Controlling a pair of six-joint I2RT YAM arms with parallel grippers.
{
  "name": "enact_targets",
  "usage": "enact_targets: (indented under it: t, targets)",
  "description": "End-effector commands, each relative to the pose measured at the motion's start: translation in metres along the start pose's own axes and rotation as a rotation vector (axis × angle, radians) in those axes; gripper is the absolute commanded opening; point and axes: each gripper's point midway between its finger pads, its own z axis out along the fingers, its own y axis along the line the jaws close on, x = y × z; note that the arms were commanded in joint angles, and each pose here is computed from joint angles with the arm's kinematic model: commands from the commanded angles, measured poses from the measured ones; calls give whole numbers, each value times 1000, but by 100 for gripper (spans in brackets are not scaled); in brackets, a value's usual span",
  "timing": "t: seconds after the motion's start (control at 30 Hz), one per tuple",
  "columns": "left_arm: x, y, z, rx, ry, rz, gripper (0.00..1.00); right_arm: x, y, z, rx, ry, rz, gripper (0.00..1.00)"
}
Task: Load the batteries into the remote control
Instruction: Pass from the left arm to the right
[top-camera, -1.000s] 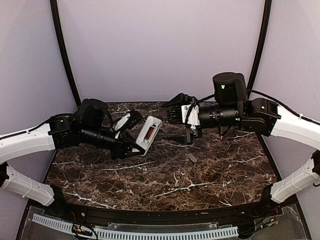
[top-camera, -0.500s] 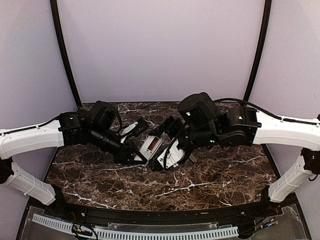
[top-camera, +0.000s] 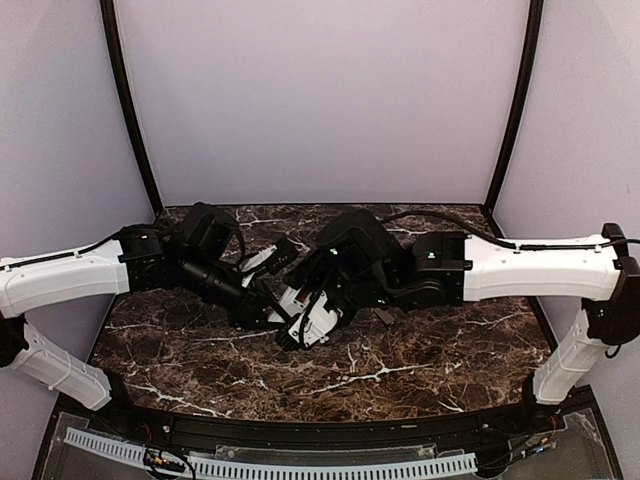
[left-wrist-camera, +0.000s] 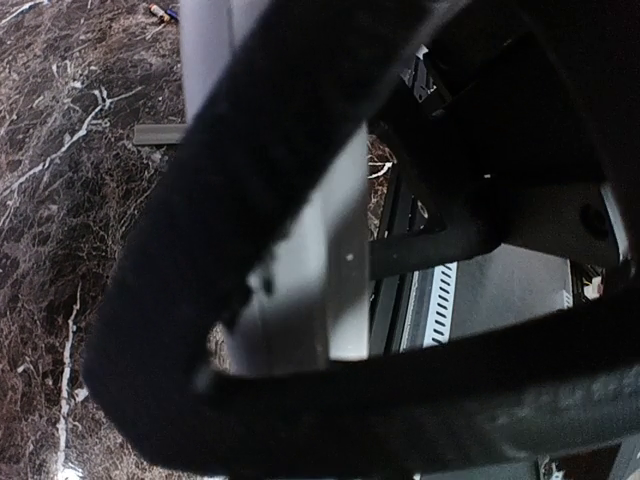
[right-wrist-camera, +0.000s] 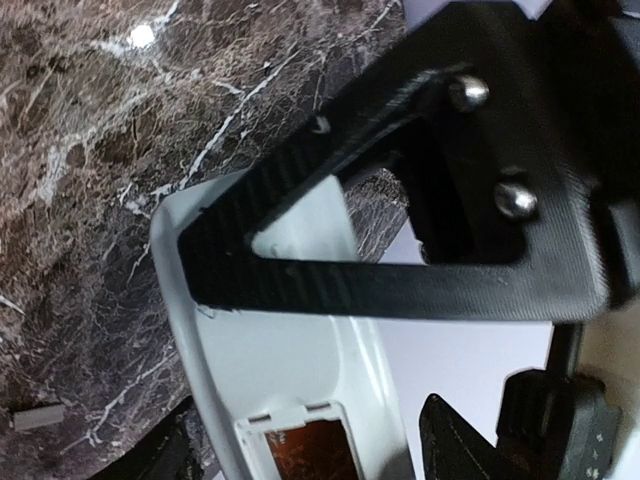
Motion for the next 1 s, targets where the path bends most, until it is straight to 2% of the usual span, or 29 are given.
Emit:
enact_targets:
  t: [0.0, 0.2, 0.57, 0.6, 0.63, 0.67, 0.7, 0.73, 0.8, 0.87, 0.97]
  targets:
    - [-3, -6, -4, 18, -2, 5, 0, 4, -6, 6, 6, 51, -11, 64]
    - [-3, -5, -3, 17, -1, 6, 0, 4, -6, 7, 20, 59, -16, 42]
    - [-10, -11, -5, 38, -14, 23, 1, 6, -5, 5, 33, 85, 11, 19]
    - [-8, -10, -5, 31, -8, 21, 17, 6, -3, 5, 26, 84, 22, 18]
    - [-10, -10, -6, 27, -8, 27, 29, 6, -3, 5, 22, 82, 39, 18]
    - [-9, -9, -7, 19, -1, 25, 52, 5, 0, 5, 12, 79, 56, 17]
    - [-12, -10, -10, 14, -8, 38, 61, 5, 3, 5, 0, 79, 76, 16]
    - [-12, -10, -13, 1, -11, 43, 75, 5, 7, 5, -12, 79, 97, 16]
    - [-16, -9, -21, -30, -28, 63, 89, 5, 16, 7, -38, 85, 140, 16]
    - [-19, -7, -31, -74, -49, 81, 96, 5, 27, 8, -65, 88, 196, 16]
    - [-22, 8, -48, -177, -86, 75, 99, -4, 44, 8, -145, 46, 370, 16]
